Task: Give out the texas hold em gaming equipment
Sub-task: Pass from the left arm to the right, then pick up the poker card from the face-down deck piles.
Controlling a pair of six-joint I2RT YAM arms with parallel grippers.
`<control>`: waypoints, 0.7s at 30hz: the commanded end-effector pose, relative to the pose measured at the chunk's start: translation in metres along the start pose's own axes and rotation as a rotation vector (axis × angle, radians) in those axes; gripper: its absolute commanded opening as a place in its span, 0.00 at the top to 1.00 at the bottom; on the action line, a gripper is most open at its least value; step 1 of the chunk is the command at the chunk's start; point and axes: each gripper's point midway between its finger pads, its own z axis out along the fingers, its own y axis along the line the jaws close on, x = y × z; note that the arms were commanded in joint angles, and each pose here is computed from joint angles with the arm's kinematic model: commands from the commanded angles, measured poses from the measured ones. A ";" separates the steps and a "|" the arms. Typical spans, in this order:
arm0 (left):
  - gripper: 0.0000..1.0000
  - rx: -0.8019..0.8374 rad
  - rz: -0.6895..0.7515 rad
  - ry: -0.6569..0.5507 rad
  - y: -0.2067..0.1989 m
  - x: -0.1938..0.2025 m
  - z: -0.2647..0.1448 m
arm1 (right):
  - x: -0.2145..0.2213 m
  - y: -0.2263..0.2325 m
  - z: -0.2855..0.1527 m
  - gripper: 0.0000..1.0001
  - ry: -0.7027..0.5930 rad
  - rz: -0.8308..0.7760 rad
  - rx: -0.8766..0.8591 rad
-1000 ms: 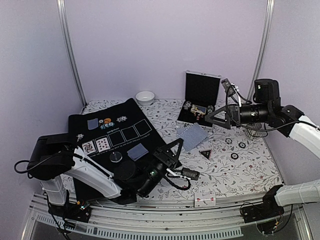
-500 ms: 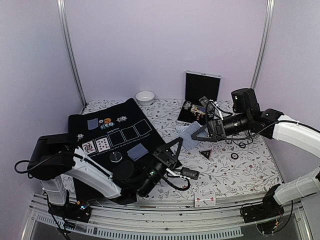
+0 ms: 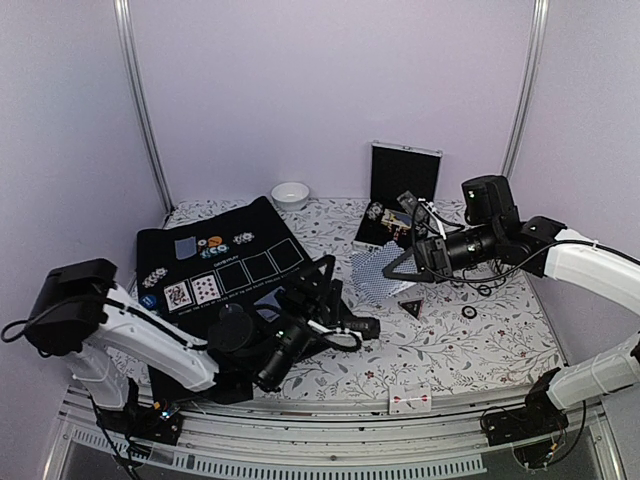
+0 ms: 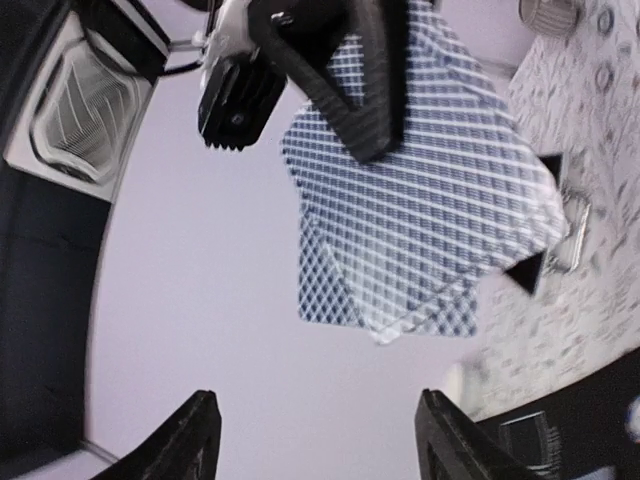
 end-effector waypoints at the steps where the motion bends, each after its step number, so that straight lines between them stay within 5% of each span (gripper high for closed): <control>1: 0.30 0.371 -0.578 0.000 -0.008 -0.001 -0.012 | -0.001 -0.009 -0.001 0.98 0.026 -0.044 0.065; 3: 0.30 0.664 -0.853 -0.053 -0.013 -0.008 -0.027 | 0.002 -0.010 0.001 0.98 0.043 -0.049 0.058; 7: 0.45 0.773 -1.241 -0.061 0.010 0.008 -0.022 | 0.002 -0.002 0.005 0.98 0.048 -0.067 -0.015; 11: 0.62 0.885 -1.430 -0.151 0.031 -0.014 -0.024 | 0.001 -0.006 0.010 0.98 0.042 -0.049 -0.020; 15: 0.64 0.923 -1.605 -0.216 0.050 -0.022 -0.016 | 0.002 -0.010 0.014 0.98 0.037 -0.024 -0.034; 21: 0.72 1.003 -1.695 -0.113 0.026 -0.018 0.007 | 0.001 -0.006 0.015 0.98 0.011 -0.007 -0.071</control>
